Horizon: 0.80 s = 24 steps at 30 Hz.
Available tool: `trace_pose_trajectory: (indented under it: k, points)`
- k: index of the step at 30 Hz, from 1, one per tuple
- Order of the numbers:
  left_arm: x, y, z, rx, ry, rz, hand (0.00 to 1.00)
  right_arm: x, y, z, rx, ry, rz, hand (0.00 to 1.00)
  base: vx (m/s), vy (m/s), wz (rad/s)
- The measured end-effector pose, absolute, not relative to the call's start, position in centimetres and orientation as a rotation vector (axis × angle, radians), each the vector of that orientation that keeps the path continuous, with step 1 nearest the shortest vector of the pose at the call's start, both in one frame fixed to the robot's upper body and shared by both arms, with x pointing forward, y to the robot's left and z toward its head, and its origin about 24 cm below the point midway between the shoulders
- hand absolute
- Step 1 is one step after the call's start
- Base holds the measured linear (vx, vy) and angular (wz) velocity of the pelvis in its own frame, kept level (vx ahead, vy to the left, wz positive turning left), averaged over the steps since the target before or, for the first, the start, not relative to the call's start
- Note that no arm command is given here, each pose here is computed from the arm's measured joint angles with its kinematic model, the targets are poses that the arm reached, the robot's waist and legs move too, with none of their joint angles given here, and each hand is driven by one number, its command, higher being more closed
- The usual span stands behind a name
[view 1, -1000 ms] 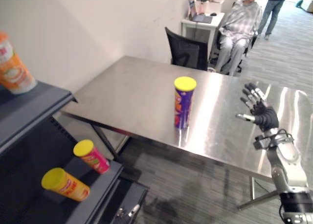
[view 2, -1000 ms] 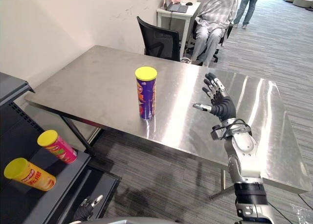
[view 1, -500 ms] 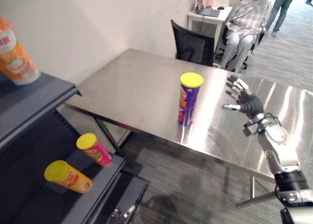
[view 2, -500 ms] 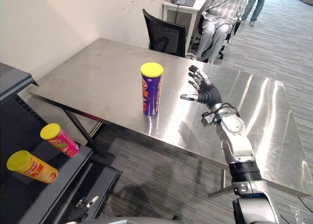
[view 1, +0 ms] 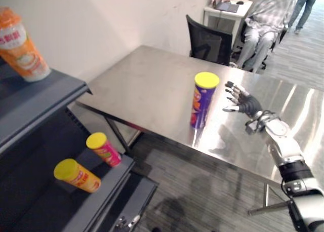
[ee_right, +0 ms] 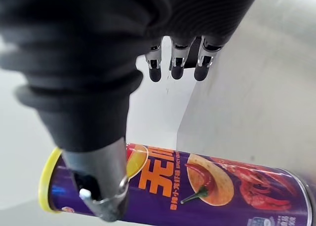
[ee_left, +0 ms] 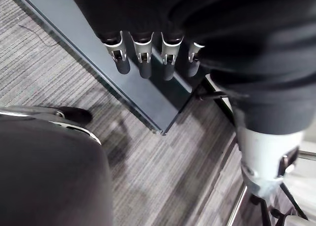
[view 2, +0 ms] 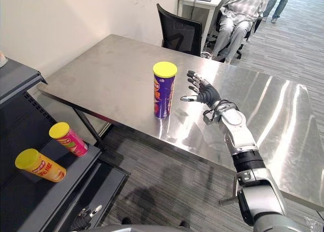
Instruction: Put the gum and the chips on the shelf.
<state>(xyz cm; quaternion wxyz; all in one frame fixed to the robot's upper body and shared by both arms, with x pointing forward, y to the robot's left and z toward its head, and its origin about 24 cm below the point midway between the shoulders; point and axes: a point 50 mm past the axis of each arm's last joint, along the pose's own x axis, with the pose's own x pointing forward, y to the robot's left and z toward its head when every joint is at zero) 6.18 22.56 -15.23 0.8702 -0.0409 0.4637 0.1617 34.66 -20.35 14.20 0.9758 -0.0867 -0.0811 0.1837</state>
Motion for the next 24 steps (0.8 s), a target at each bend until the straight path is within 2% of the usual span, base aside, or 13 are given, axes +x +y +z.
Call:
trace_pose_trajectory:
  k: [16, 24]
  points:
    - [6.1, 22.5, -15.2, -0.041, 0.981, 0.299, 0.00, 35.7, -18.5, 15.0, -0.250, -0.162, 0.432, 0.00, -0.01, -0.003, 0.04]
    - [6.1, 22.5, -15.2, -0.035, 0.982, 0.288, 0.00, 36.8, -18.7, 13.9, -0.282, -0.086, 0.387, 0.00, 0.00, -0.002, 0.02]
